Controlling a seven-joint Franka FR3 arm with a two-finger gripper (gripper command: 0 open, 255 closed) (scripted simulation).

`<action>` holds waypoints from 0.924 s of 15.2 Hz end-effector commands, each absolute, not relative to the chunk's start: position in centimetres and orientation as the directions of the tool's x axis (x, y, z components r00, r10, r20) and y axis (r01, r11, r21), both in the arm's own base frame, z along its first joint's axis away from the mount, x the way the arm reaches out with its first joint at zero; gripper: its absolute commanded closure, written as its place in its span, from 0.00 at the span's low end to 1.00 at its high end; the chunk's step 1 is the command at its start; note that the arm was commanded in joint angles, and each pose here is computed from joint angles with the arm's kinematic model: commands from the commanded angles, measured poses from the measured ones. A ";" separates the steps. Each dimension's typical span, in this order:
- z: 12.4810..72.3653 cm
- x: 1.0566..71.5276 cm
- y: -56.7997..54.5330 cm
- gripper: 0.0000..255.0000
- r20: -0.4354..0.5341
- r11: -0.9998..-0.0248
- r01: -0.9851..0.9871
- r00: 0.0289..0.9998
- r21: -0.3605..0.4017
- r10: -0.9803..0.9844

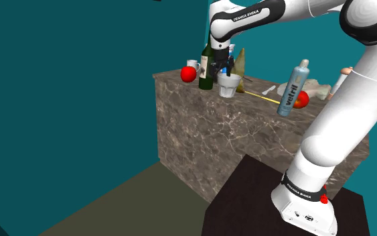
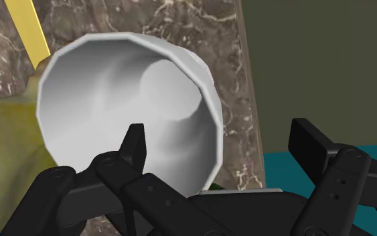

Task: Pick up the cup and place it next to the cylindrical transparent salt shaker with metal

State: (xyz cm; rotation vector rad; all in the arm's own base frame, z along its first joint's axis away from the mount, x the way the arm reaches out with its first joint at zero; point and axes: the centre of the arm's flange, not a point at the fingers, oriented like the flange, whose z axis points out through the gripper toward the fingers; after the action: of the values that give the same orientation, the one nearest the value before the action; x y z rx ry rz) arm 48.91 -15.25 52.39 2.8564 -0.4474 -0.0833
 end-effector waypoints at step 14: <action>50.0 48.7 -15.9 1.00 -0.017 -0.922 -0.294 0.951 0.253 -0.309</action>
State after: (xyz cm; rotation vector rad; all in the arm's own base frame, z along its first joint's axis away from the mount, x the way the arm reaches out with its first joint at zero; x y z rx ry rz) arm 48.70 -15.90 50.04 2.8557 -0.4483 -0.0825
